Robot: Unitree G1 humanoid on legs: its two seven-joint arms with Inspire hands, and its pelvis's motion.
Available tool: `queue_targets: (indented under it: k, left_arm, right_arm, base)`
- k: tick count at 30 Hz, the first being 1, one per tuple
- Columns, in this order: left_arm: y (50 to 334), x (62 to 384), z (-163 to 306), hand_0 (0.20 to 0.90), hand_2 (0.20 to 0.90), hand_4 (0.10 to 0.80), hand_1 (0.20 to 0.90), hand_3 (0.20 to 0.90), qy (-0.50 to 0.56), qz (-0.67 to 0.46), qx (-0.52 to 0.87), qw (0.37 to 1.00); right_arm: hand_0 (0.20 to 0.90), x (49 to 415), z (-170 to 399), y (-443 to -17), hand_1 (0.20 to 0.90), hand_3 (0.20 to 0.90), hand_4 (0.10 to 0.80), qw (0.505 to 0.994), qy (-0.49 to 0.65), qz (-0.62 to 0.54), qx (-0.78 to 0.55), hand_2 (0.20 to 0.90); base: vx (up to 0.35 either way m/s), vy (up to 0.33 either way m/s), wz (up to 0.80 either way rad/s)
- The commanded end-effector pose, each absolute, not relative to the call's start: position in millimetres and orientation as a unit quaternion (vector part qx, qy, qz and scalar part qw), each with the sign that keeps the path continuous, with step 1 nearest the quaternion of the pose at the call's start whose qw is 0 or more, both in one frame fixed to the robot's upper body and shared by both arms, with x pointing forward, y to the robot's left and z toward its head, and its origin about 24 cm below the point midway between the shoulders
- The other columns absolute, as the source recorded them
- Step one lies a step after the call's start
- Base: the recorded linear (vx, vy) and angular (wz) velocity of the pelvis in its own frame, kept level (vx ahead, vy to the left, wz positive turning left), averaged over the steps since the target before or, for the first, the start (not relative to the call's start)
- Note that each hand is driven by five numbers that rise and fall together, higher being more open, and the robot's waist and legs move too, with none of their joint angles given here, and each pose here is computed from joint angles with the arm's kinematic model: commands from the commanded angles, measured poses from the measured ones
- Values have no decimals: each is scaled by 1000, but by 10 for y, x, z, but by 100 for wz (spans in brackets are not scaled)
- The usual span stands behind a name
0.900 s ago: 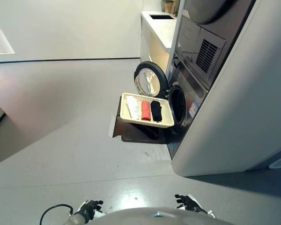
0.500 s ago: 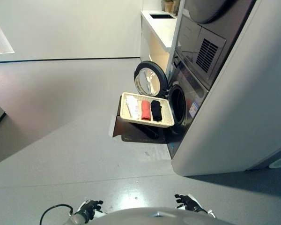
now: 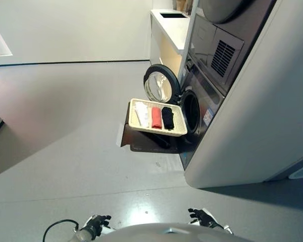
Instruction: Pick up the clothes and place them into the washing machine
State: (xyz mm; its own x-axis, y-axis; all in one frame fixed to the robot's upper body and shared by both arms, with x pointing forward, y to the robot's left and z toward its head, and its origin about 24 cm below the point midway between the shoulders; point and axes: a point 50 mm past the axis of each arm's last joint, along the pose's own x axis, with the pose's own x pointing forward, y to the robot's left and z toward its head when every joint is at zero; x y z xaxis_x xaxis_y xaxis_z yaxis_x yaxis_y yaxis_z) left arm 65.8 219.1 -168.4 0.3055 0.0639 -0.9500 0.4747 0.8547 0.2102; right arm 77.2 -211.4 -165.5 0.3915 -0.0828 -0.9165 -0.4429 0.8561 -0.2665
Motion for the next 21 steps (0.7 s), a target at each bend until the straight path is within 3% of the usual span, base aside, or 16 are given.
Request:
queue_targets:
  k: [1, 13, 21]
  left_arm:
    - [2200, 815, -1662, 900, 900, 800, 900, 900, 562, -128, 242, 781]
    - [2296, 1025, -1594, 900, 900, 800, 900, 900, 540, -113, 258, 793]
    - [2377, 1038, -1574, 900, 900, 800, 900, 900, 543, -104, 265, 790]
  right_arm:
    - [900, 824, -1647, -2114, 900, 900, 800, 786, 533, 149, -274, 900]
    - [900, 1106, -1563, -2103, 900, 900, 800, 807, 492, 149, -292, 900]
    - [900, 1102, -1540, -2164, 900, 900, 800, 817, 490, 118, -281, 900]
  base:
    - [23, 40, -3]
    - [14, 70, -6]
    - [181, 37, 7]
